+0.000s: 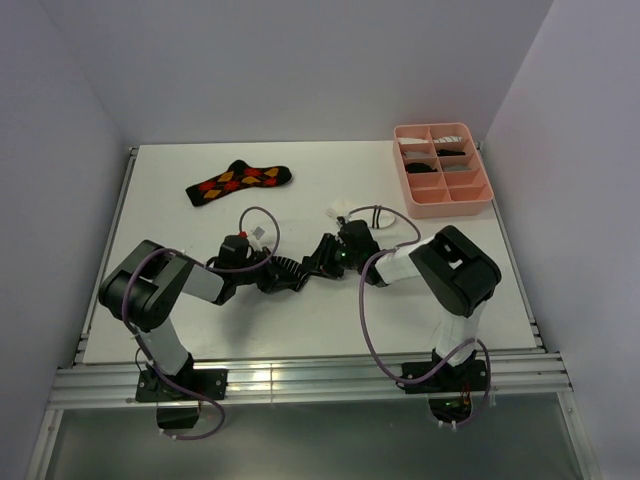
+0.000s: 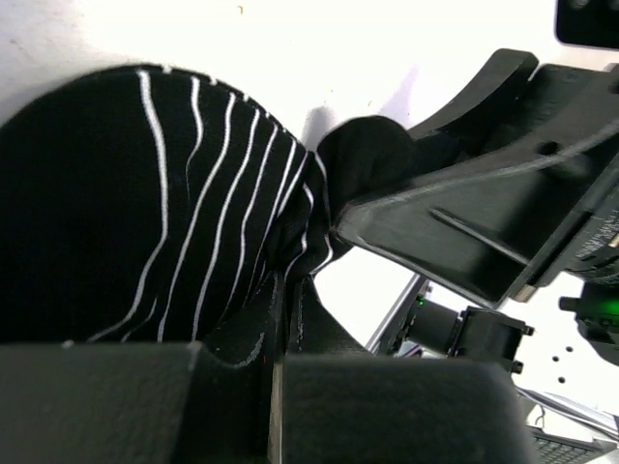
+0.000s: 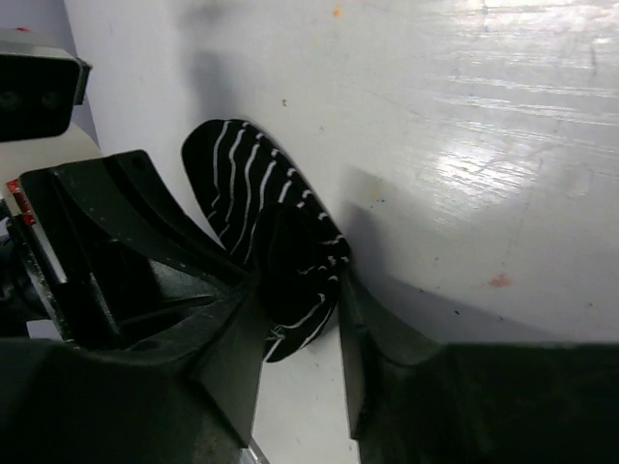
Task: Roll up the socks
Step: Roll the sock at the center of the board.
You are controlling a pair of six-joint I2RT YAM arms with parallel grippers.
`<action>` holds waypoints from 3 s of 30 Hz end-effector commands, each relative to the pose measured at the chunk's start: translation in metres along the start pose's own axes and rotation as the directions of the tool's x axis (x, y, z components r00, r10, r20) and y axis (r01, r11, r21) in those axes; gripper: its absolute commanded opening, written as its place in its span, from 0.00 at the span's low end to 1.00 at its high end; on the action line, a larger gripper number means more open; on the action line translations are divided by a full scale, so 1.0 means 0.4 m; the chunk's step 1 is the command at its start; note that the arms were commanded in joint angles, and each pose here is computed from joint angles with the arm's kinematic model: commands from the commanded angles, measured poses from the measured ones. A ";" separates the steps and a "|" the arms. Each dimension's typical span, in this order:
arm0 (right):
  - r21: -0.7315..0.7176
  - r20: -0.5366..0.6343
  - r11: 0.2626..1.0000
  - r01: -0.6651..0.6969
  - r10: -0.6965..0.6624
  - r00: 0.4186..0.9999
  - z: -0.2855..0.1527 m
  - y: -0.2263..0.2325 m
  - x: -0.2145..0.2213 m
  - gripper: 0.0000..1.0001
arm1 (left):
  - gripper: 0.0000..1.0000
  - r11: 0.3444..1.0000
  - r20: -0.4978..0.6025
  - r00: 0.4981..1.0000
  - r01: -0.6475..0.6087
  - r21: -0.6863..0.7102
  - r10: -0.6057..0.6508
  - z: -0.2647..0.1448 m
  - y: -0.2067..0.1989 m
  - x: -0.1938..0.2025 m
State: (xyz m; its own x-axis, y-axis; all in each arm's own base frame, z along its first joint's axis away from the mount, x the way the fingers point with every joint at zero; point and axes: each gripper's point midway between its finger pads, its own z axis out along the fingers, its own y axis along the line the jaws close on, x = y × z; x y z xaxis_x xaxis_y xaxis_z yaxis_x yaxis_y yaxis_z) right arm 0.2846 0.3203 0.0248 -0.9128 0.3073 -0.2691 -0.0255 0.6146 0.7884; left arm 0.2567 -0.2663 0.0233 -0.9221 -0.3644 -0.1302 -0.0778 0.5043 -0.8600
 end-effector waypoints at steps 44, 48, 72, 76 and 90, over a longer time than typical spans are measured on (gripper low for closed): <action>0.553 -0.197 0.826 0.106 0.006 0.980 -0.023 -0.044 -0.039 0.00 | 0.46 0.494 0.142 0.506 -0.679 -0.543 0.851 0.009 -0.180 -0.024; 0.550 -0.206 0.828 0.106 0.011 0.978 -0.020 -0.044 -0.033 0.00 | 0.46 0.465 0.110 0.494 -0.687 -0.559 0.862 0.030 -0.158 -0.024; 0.419 -0.131 0.908 0.015 0.044 0.990 -0.018 -0.012 -0.035 0.10 | 0.01 0.391 -0.090 0.539 -0.706 -0.590 0.838 0.079 -0.003 0.037; 0.336 -0.044 0.942 0.001 0.015 0.999 -0.043 0.023 -0.076 0.22 | 0.01 0.487 -0.045 0.599 -0.691 -0.535 0.799 0.071 -0.032 0.045; 0.102 0.175 0.994 0.030 -0.048 0.983 -0.119 0.108 -0.133 0.62 | 0.01 0.899 0.035 0.912 -0.395 -0.189 0.408 0.018 -0.044 0.031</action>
State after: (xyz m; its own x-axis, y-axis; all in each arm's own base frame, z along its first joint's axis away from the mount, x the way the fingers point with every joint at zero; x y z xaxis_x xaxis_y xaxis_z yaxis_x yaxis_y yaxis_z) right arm 0.3014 0.2909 0.0806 -0.8639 0.3601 -0.3521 0.0396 0.7456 0.6652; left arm 0.2709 -0.2757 0.0288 -0.7824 -0.1141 -0.6122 0.2447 0.8476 -0.4708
